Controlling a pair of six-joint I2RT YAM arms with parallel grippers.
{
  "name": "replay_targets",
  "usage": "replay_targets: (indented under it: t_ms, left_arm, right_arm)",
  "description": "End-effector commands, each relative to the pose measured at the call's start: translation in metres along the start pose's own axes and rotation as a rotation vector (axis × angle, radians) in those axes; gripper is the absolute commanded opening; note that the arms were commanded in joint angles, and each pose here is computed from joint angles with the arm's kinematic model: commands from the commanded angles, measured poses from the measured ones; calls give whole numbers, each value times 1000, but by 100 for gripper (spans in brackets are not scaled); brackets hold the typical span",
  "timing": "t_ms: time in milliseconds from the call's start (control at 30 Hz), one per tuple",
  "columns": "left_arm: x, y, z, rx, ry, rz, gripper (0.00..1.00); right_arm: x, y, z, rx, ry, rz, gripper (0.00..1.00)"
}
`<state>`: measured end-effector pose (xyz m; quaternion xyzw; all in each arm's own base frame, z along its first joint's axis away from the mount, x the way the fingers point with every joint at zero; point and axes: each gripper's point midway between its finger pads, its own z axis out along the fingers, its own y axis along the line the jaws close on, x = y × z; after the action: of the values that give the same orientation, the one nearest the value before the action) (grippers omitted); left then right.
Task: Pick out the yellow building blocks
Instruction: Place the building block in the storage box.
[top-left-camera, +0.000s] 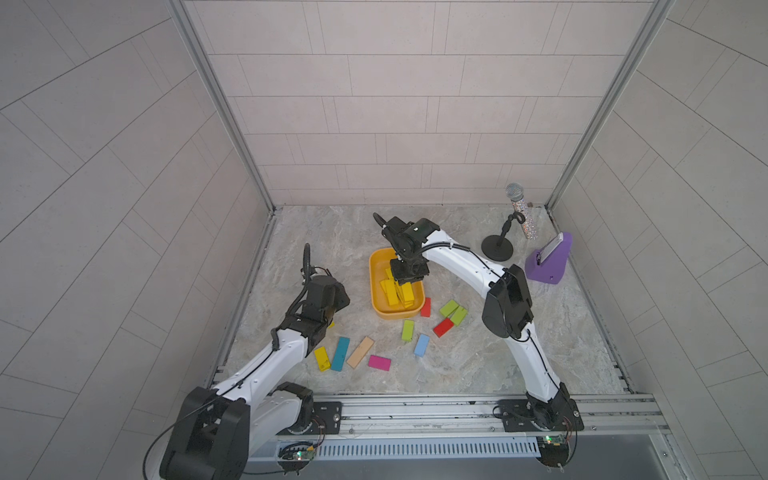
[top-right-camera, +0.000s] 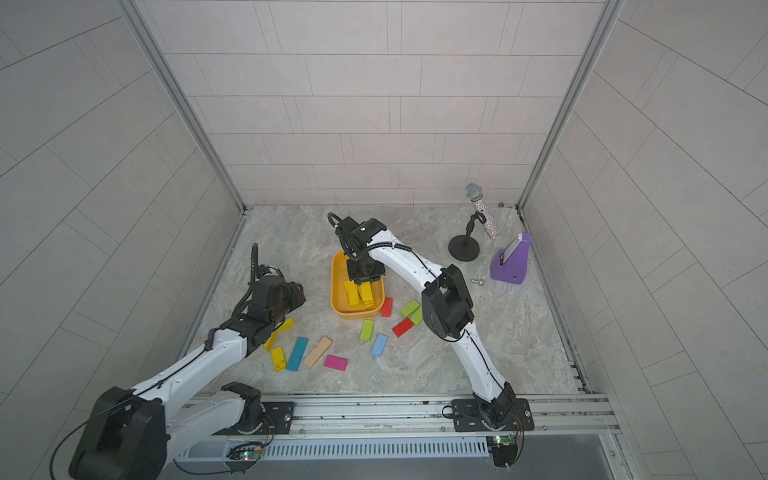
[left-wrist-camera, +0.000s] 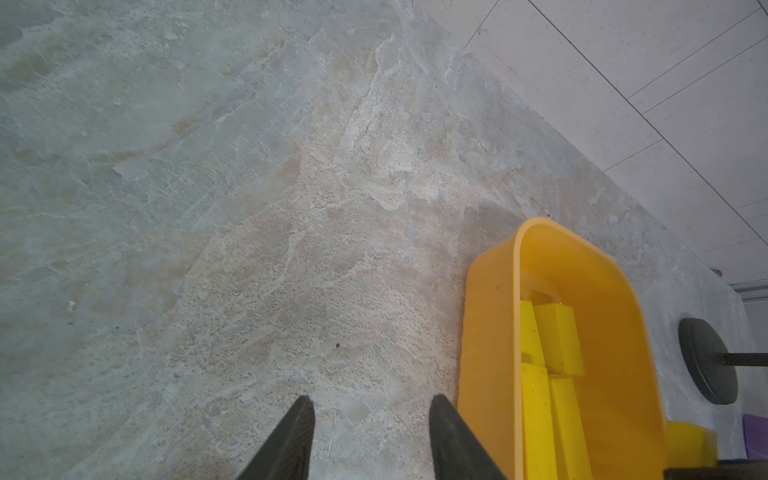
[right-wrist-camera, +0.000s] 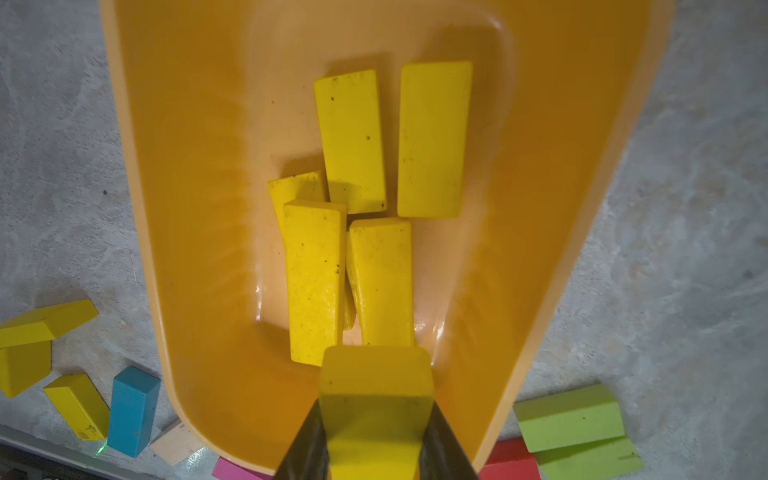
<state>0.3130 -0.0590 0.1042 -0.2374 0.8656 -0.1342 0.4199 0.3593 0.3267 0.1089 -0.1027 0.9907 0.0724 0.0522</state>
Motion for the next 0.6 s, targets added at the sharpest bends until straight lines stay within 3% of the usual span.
replay_targets:
  t_ms: [0, 467, 567]
  left_arm:
    - [-6, 5, -4, -24, -25, -4, 50]
    - [-4, 8, -4, -28, -23, -5, 50]
    - [-5, 7, -4, -26, -25, -8, 50]
  right_arm:
    - [8, 0, 0, 22, 36, -26, 27]
    - [6, -3, 33, 62, 77, -34, 27]
    - [5, -5, 36, 74, 79, -37, 33]
